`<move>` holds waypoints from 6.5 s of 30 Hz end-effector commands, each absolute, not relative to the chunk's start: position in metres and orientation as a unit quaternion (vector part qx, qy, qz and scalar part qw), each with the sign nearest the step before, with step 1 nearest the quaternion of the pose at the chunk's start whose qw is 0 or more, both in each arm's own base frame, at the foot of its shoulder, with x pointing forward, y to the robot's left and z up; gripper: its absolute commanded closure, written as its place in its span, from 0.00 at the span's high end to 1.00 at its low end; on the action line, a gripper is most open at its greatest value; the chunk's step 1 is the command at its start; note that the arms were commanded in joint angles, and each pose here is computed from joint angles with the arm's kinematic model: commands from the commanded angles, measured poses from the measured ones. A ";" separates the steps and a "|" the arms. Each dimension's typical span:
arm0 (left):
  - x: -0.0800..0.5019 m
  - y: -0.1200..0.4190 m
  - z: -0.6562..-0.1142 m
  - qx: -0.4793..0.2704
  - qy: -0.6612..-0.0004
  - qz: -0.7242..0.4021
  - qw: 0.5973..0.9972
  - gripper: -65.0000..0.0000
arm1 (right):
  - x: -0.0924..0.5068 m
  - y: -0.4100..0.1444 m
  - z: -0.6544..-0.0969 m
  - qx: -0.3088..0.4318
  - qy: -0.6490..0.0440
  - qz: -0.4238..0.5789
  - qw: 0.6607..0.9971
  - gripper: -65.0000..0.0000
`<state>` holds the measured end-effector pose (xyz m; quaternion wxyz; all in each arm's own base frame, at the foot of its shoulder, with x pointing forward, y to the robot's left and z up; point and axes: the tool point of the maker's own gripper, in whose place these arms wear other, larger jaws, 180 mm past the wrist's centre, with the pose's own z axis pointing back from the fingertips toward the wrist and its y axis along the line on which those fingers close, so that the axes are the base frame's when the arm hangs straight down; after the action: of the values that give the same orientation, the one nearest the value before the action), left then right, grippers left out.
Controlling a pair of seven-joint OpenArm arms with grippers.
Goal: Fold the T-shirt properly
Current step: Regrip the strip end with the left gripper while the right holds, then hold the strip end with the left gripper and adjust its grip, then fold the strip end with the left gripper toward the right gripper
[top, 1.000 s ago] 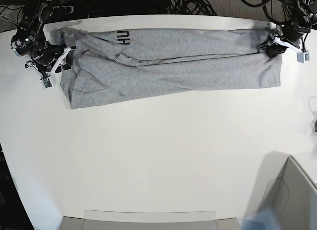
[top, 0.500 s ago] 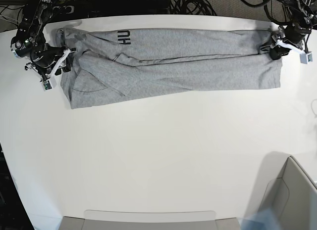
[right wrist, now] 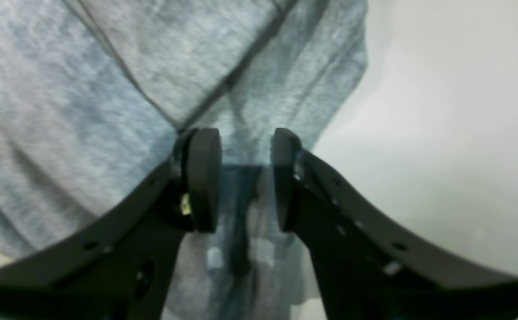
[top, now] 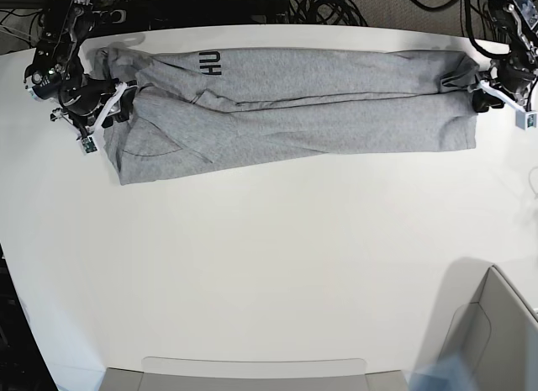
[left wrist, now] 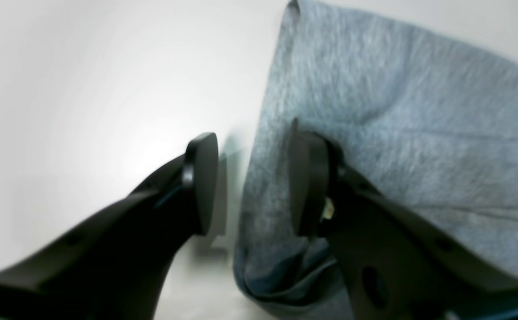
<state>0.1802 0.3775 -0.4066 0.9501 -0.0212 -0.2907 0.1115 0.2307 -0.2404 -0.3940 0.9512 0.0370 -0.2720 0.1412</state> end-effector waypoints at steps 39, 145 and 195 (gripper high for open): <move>0.095 0.318 -0.488 -0.153 -0.152 0.162 0.963 0.36 | 0.238 -0.246 -0.383 0.027 -0.288 0.151 0.945 0.32; 0.216 0.047 -0.329 -0.330 -0.314 -0.174 0.873 0.00 | 0.245 -0.216 -0.388 0.053 -0.286 0.182 0.939 0.32; 0.236 0.054 -0.381 -0.184 -0.264 -0.220 0.921 0.00 | 0.241 -0.219 -0.390 0.051 -0.282 0.179 0.941 0.32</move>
<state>0.2327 0.0579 -0.3874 0.9263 -0.1767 -0.2522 -0.2171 0.2317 -0.2157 -0.4008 0.9475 0.0553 -0.2615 0.1755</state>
